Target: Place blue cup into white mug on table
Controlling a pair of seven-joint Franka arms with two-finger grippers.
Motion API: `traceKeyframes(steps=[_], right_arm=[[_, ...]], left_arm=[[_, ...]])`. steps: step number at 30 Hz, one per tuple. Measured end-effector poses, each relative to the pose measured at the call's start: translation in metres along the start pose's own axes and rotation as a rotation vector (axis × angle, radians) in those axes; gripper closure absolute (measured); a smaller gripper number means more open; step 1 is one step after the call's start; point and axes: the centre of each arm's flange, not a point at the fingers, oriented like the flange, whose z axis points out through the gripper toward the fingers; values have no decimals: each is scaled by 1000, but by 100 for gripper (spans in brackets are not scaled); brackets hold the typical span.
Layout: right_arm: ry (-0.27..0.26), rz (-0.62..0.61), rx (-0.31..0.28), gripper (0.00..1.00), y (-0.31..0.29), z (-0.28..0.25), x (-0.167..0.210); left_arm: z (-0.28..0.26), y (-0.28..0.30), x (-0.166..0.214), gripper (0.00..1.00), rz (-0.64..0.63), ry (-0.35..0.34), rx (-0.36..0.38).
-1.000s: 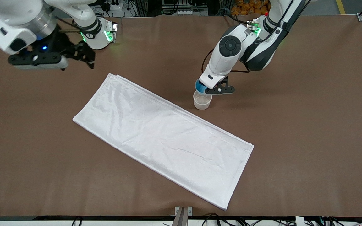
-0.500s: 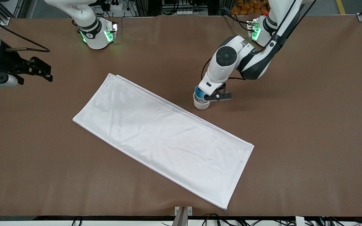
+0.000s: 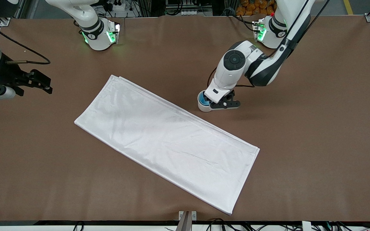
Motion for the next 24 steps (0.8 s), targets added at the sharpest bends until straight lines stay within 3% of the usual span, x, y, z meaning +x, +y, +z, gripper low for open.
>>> traceKeyframes(steps=[6,7,14,24], right_arm=[[25,-1,-1,0,9,-2,2],[27,-1,-1,0,10,-3,2],[43,1,-1,0,11,1,5],[37,3,-1,0,12,12,6]], left_arm=[[-46,-41,61,11,-12,79,39],[-53,-52,71,2,-7,83,46],[-91,-123,115,0,55,73,107],[-111,-176,120,0,181,-13,188]])
